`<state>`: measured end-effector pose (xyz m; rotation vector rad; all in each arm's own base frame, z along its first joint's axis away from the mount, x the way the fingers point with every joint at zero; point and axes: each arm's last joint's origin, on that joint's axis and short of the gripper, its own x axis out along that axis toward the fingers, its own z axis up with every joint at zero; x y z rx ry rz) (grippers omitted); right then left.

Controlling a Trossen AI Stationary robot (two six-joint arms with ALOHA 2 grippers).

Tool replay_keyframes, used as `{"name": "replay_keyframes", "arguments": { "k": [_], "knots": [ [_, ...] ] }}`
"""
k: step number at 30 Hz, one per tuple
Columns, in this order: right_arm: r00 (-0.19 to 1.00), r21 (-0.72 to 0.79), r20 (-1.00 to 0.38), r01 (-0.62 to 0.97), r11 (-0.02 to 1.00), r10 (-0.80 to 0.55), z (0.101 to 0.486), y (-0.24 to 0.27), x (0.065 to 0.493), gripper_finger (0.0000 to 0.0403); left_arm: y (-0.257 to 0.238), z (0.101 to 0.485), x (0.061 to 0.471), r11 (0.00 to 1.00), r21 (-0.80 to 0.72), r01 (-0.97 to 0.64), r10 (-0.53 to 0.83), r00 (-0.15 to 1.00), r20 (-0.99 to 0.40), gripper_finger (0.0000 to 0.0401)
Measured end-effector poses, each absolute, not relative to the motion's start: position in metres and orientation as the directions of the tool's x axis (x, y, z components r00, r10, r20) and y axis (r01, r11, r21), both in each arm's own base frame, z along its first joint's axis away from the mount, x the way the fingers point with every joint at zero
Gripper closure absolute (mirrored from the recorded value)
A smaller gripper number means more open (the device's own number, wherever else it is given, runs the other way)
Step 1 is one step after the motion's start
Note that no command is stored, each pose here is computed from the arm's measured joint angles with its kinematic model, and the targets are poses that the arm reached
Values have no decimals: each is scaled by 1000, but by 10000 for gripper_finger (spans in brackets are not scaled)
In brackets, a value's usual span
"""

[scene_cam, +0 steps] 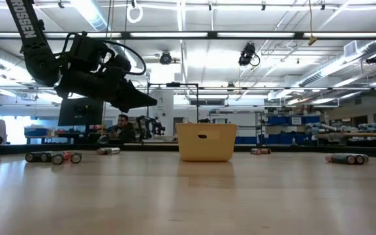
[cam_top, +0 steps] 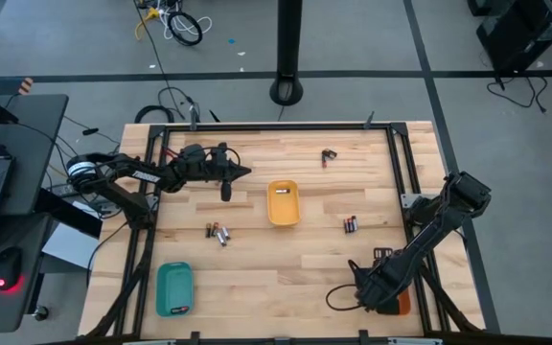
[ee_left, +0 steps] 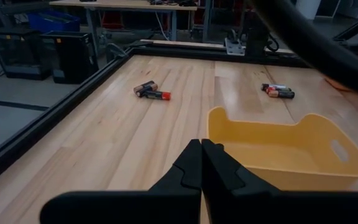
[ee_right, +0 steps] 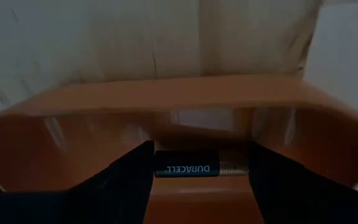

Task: Sort batteries
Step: Put the brown battery into the orange bin, then put the silver battery into the yellow bin

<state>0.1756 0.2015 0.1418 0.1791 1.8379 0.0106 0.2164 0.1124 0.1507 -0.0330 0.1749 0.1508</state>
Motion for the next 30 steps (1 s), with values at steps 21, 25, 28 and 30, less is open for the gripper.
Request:
{"name": "replay_keyframes", "arguments": {
  "k": [21, 25, 28, 30],
  "knots": [
    [-416, 49, -901, 189, 981, 125, 194, 202, 189, 137, 112, 151, 216, 988, -18, -153, 148, 973, -176, 395],
    [-445, -25, -892, 210, 977, 73, 227, 198, 196, 202, 112, 151, 216, 988, -6, -151, 148, 974, -173, 395],
    [-381, -56, -924, 200, 978, 25, 244, 190, 206, 285, 112, 151, 216, 989, 7, -149, 148, 974, -174, 395],
    [-310, -67, -951, 189, 980, -5, 251, 180, 212, 349, 112, 151, 216, 989, 7, -148, 147, 974, -173, 395]
  ]
}}
